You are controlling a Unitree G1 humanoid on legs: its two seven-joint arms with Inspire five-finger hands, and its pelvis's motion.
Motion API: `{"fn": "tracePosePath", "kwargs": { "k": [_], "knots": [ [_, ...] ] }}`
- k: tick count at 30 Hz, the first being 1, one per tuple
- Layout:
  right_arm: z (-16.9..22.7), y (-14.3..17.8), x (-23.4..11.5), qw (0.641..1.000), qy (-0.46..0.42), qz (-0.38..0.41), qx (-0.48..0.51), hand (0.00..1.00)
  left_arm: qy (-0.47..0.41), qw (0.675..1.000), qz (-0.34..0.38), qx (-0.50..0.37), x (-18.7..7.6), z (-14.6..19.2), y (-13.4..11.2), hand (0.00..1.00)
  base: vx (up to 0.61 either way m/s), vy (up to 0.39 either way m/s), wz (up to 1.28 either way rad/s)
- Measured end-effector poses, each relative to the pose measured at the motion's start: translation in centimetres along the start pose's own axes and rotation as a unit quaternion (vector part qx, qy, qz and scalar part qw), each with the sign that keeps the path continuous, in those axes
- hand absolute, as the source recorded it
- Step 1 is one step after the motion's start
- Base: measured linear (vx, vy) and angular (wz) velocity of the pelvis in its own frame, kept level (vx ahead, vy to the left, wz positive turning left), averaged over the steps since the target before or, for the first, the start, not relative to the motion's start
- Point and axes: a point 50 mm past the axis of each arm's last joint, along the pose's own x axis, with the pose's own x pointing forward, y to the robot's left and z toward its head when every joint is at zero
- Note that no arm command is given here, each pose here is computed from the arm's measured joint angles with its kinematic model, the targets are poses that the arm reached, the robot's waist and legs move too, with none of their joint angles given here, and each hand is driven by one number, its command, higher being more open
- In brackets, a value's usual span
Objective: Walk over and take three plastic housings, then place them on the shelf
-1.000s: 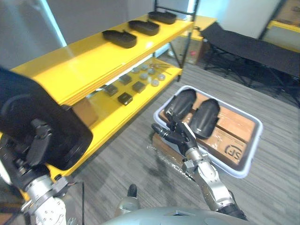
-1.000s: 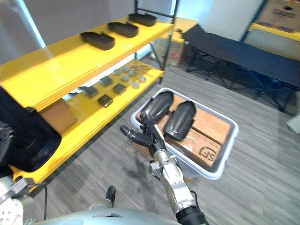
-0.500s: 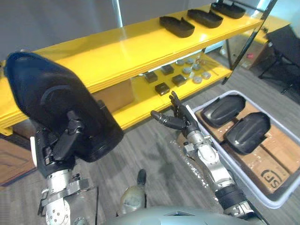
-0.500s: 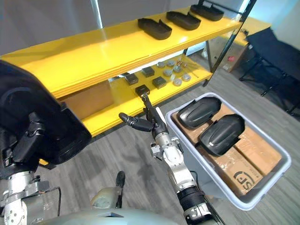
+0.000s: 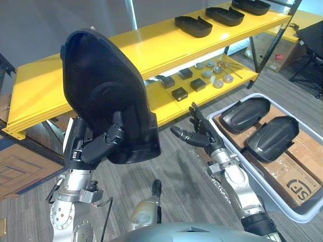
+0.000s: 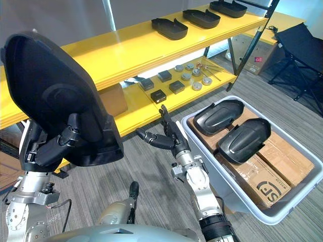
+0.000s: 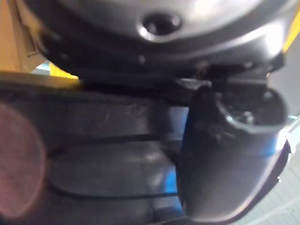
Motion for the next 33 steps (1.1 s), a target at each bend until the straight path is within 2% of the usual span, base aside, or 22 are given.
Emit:
{"fn": "tracePosePath", "kwargs": {
  "k": [4, 7, 11, 13, 16, 21, 23, 27, 29, 33],
  "knots": [
    [0.0, -0.4, -0.1, 1.0, -0.004, -0.011, 0.001, 1.0, 0.009, 1.0, 0.015, 0.003, -0.4, -0.1, 0.2, 0.0, 0.11, 0.036, 0.26],
    [0.0, 0.0, -0.1, 0.999, -0.011, -0.05, 0.001, 1.0, 0.004, 0.999, 0.03, 0.012, -0.4, 0.1, 0.7, 0.0, 0.25, 0.06, 0.36],
    [0.0, -1.2, -0.6, 0.989, -0.02, -0.145, 0.008, 1.0, -0.007, 0.999, 0.046, 0.025, -0.3, 0.4, 1.4, 0.0, 0.26, 0.133, 0.43],
    [0.1, -1.8, -0.8, 0.985, -0.027, -0.167, 0.014, 1.0, -0.01, 0.997, 0.065, 0.037, -0.5, 0.8, 2.1, 0.0, 0.3, 0.134, 0.11],
    [0.7, -2.3, -1.0, 0.983, -0.06, -0.171, 0.011, 1.0, -0.021, 0.993, 0.105, 0.05, -0.5, 1.2, 2.9, 0.0, 0.3, 0.065, 0.07],
    [1.3, -3.0, -0.9, 0.984, -0.075, -0.163, -0.01, 1.0, -0.035, 0.991, 0.114, 0.053, 0.2, 1.5, 3.2, 0.0, 0.22, -0.006, 0.15],
    [1.5, -3.8, -1.2, 0.981, -0.076, -0.176, -0.016, 1.0, -0.035, 0.991, 0.119, 0.046, 1.1, 0.8, 3.6, 0.0, 0.25, -0.233, 0.82],
    [1.6, -4.7, -1.6, 0.982, -0.073, -0.17, -0.037, 1.0, -0.012, 0.989, 0.141, 0.043, 0.7, -0.1, 4.1, 0.0, 0.27, -0.359, 0.94],
    [2.2, -6.2, -1.6, 0.982, -0.071, -0.163, -0.069, 1.0, -0.003, 0.99, 0.14, 0.03, 0.2, -0.6, 3.7, 0.0, 0.29, -0.347, 0.73],
    [3.0, -7.0, -0.9, 0.982, -0.08, -0.159, -0.069, 1.0, -0.012, 0.992, 0.124, 0.018, 0.4, -0.5, 3.2, 0.0, 0.28, -0.252, 0.6]
  ]
}}
